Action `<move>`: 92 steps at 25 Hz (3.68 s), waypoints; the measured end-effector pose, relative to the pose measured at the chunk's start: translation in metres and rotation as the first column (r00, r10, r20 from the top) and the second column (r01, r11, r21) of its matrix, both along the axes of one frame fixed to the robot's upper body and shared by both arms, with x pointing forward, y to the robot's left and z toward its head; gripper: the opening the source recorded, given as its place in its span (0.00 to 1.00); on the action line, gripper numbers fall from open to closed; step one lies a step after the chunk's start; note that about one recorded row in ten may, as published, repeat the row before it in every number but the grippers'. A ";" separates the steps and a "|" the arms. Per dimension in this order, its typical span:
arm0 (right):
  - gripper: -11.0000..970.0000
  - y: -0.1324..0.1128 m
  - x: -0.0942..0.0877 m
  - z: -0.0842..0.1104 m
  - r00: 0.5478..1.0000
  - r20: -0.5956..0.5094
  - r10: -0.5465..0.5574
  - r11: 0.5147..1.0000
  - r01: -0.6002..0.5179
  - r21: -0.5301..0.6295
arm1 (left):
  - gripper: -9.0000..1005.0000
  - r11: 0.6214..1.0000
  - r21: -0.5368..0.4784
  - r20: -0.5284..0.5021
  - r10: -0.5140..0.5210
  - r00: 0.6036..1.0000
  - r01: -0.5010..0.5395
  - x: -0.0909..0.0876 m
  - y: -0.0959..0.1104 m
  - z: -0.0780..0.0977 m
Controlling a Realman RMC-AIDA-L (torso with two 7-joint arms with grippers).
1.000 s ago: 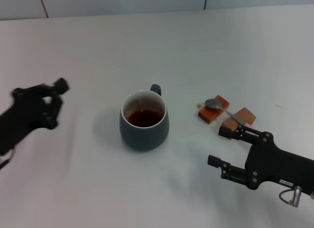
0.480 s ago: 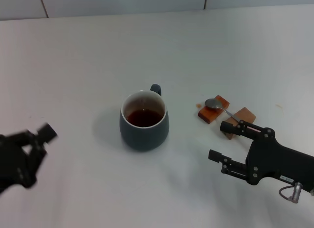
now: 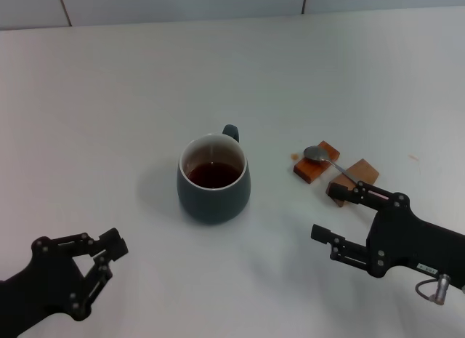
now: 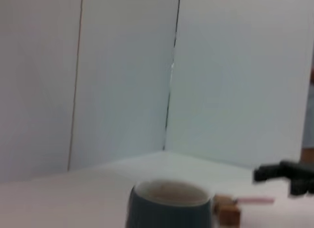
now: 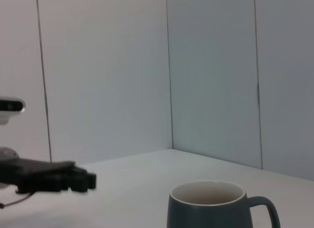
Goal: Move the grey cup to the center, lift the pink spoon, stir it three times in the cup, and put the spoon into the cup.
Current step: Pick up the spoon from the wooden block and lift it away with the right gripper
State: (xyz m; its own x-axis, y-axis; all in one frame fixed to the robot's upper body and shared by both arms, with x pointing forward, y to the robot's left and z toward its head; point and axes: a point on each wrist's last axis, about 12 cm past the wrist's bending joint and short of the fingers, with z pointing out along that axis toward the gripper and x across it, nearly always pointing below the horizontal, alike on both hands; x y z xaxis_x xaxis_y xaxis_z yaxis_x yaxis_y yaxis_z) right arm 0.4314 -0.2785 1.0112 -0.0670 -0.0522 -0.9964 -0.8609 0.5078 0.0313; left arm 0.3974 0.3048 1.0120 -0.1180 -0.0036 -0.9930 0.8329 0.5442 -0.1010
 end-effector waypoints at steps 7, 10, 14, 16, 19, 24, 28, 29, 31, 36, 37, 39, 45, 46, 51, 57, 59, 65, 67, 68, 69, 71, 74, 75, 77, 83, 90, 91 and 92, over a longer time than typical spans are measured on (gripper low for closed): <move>0.74 0.000 -0.002 -0.001 1.000 -0.010 -0.003 1.000 0.003 0.008 | 0.27 0.995 0.084 -0.041 0.054 0.998 -0.051 0.004 0.000 -0.013; 0.74 0.000 -0.004 -0.002 1.000 -0.016 -0.006 1.000 0.006 0.011 | 0.37 0.996 0.081 -0.030 0.049 0.998 -0.046 0.002 -0.003 -0.014; 0.74 0.000 -0.006 -0.002 1.000 -0.020 -0.008 1.000 0.008 0.014 | 0.51 0.997 0.071 -0.029 0.043 0.999 -0.041 0.002 -0.005 -0.014; 0.74 0.001 -0.007 -0.003 1.000 -0.024 -0.009 1.000 0.010 0.016 | 0.57 0.997 0.069 -0.028 0.041 0.999 -0.039 0.002 -0.005 -0.013; 0.74 0.001 -0.008 -0.004 0.999 -0.030 -0.017 1.000 0.018 0.021 | 0.68 0.998 0.059 -0.016 0.035 0.999 -0.034 0.003 -0.005 -0.011; 0.74 0.001 -0.018 0.003 0.999 -0.031 -0.039 0.989 0.043 0.144 | 0.79 0.998 0.052 -0.007 0.036 0.999 -0.035 0.003 -0.005 -0.010; 0.74 -0.003 -0.027 0.012 0.995 -0.079 -0.067 0.951 0.088 0.296 | 0.86 0.999 0.036 0.014 0.025 1.000 -0.026 0.007 -0.006 -0.006; 0.74 -0.004 -0.032 0.017 0.988 -0.141 -0.059 0.906 0.112 0.409 | 0.86 0.999 0.033 0.018 0.021 1.000 -0.022 0.008 -0.007 -0.005; 0.74 -0.004 -0.035 0.020 0.985 -0.168 -0.049 0.880 0.122 0.459 | 0.86 0.999 0.030 0.021 0.018 1.000 -0.019 0.009 -0.007 -0.004; 0.74 -0.005 -0.047 0.031 0.964 -0.264 0.038 0.730 0.153 0.666 | 0.86 1.000 0.024 0.035 0.007 0.999 -0.008 0.013 -0.008 -0.002; 0.74 -0.006 -0.049 0.032 0.958 -0.282 0.051 0.707 0.165 0.688 | 0.86 1.000 0.024 0.035 0.007 0.999 -0.008 0.013 -0.008 -0.002; 0.74 -0.012 -0.054 0.031 0.924 -0.371 0.090 0.635 0.234 0.737 | 0.86 1.000 0.019 0.040 0.006 0.999 -0.007 0.013 -0.008 -0.001; 0.74 -0.025 -0.065 0.024 0.837 -0.526 0.148 0.558 0.369 0.743 | 0.86 1.000 0.006 0.069 0.030 0.997 -0.031 0.014 -0.007 0.002; 0.74 -0.027 -0.066 0.023 0.823 -0.547 0.153 0.550 0.390 0.739 | 0.86 1.000 0.005 0.079 0.030 0.996 -0.031 0.014 -0.008 0.002; 0.74 -0.043 -0.075 0.017 0.749 -0.648 0.140 0.533 0.495 0.686 | 0.86 1.000 0.003 0.095 0.028 0.995 -0.028 0.013 -0.009 0.003; 0.74 -0.064 -0.069 0.009 0.601 -0.783 0.157 0.562 0.598 0.572 | 0.86 1.000 0.001 0.103 0.027 0.994 -0.027 0.016 -0.010 0.004; 0.74 -0.066 -0.063 0.006 0.532 -0.826 0.187 0.580 0.619 0.530 | 0.86 0.999 -0.006 0.104 0.032 0.994 -0.032 0.017 -0.010 0.004; 0.74 -0.068 -0.062 -0.001 0.448 -0.873 0.194 0.566 0.676 0.473 | 0.86 0.999 -0.019 0.107 0.035 0.994 -0.033 0.017 -0.012 0.005; 0.74 -0.071 -0.065 -0.005 0.411 -0.892 0.190 0.543 0.713 0.444 | 0.86 0.999 -0.020 0.108 0.036 0.994 -0.034 0.017 -0.012 0.005; 0.74 -0.072 -0.066 -0.007 0.392 -0.901 0.188 0.532 0.730 0.429 | 0.86 0.999 -0.021 0.108 0.036 0.993 -0.034 0.017 -0.012 0.005; 0.74 -0.074 -0.067 -0.010 0.364 -0.913 0.182 0.517 0.754 0.404 | 0.86 0.999 -0.022 0.108 0.037 0.993 -0.035 0.016 -0.011 0.005; 0.74 -0.075 -0.068 -0.011 0.357 -0.917 0.180 0.513 0.761 0.397 | 0.86 0.999 -0.022 0.109 0.037 0.993 -0.035 0.016 -0.011 0.005; 0.74 -0.075 -0.065 -0.014 0.332 -0.927 0.173 0.507 0.778 0.372 | 0.86 0.999 -0.023 0.109 0.037 0.993 -0.034 0.016 -0.011 0.005; 0.74 -0.075 -0.065 -0.014 0.332 -0.927 0.173 0.507 0.778 0.372 | 0.86 0.999 -0.023 0.109 0.037 0.993 -0.034 0.016 -0.011 0.005; 0.74 -0.073 -0.062 -0.016 0.316 -0.933 0.172 0.510 0.782 0.358 | 0.86 0.999 -0.023 0.110 0.036 0.993 -0.034 0.016 -0.012 0.005; 0.74 -0.062 -0.053 -0.019 0.296 -0.938 0.182 0.540 0.767 0.347 | 0.86 0.999 -0.024 0.111 0.035 0.993 -0.033 0.017 -0.012 0.006; 0.74 -0.055 -0.044 -0.023 0.286 -0.942 0.174 0.539 0.773 0.334 | 0.86 0.999 -0.032 0.116 0.043 0.992 -0.039 0.016 -0.011 0.006; 0.74 -0.054 -0.042 -0.023 0.284 -0.943 0.172 0.541 0.773 0.331 | 0.86 0.998 -0.037 0.116 0.049 0.992 -0.045 0.014 -0.010 0.007; 0.74 -0.053 -0.040 -0.023 0.283 -0.944 0.170 0.545 0.771 0.330 | 0.86 0.998 -0.037 0.116 0.049 0.992 -0.045 0.014 -0.010 0.007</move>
State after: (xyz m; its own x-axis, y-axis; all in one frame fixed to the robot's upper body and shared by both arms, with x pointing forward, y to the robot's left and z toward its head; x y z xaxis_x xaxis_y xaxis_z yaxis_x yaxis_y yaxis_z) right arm 0.3913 -0.3320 0.9880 -0.6275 0.7783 0.0231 0.1656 0.1044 0.9806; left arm 0.4117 0.2947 1.0185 0.0003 -0.0409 -0.9992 0.8137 0.5808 -0.0235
